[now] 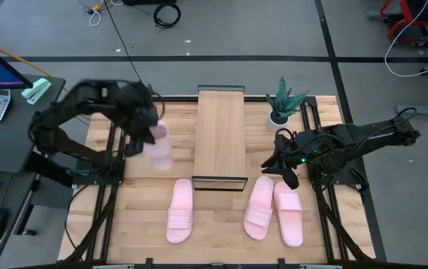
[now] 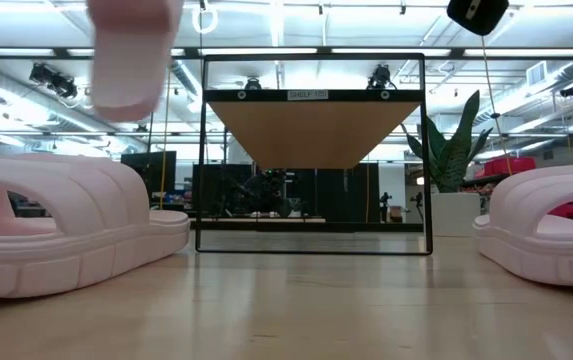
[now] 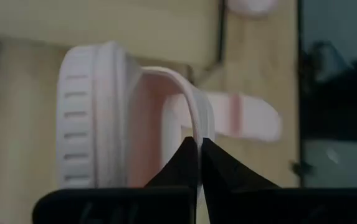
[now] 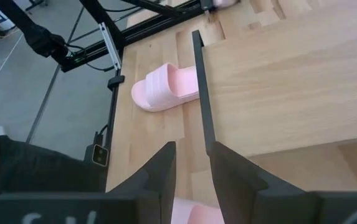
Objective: Pick and place slides into the shelf
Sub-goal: Put the pink slide on the shelf
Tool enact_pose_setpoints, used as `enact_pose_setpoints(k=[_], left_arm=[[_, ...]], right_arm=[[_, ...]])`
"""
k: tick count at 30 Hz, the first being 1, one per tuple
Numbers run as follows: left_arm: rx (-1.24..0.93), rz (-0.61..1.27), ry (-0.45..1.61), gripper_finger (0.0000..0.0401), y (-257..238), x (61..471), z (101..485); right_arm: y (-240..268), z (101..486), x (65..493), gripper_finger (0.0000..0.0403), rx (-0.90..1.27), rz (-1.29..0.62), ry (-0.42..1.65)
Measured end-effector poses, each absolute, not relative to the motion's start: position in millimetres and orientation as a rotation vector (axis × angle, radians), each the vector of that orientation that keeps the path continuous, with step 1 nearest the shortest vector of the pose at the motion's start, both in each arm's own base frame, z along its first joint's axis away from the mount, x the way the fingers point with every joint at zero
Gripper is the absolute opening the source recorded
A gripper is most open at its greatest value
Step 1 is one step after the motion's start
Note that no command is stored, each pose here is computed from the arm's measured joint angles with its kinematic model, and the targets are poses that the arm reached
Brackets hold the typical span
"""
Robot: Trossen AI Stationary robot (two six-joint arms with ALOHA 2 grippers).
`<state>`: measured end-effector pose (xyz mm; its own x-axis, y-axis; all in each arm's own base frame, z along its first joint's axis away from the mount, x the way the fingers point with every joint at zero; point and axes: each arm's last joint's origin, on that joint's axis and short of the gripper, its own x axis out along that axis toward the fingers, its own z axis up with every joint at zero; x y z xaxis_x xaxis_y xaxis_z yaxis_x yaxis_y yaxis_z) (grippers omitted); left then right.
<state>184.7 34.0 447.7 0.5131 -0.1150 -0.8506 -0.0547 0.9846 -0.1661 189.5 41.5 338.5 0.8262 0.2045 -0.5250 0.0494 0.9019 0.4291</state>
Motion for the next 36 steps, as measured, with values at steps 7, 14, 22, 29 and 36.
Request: enact_pose_setpoints(k=[7,14,22,29,36], left_arm=[[-0.014,-0.013,0.835,0.0009,44.1,182.4,476.0],[0.095,-0.073,0.875,0.0008,51.9,210.0,473.8],[0.225,-0.131,1.0,0.0008,76.2,250.2,462.4],[0.384,-0.078,0.958,0.0008,101.1,262.6,476.2],[0.443,-0.022,0.997,0.0008,116.0,265.0,472.5]], right_arm=[[40.9,342.4,192.0,0.0105,0.443,0.062,0.541],[39.8,345.7,193.9,0.0105,0.438,0.021,0.489],[39.2,348.6,195.3,0.0105,0.442,0.002,0.45],[38.1,349.0,195.6,0.0105,0.442,-0.037,0.434],[36.1,349.2,195.7,0.0105,0.426,-0.102,0.413]])
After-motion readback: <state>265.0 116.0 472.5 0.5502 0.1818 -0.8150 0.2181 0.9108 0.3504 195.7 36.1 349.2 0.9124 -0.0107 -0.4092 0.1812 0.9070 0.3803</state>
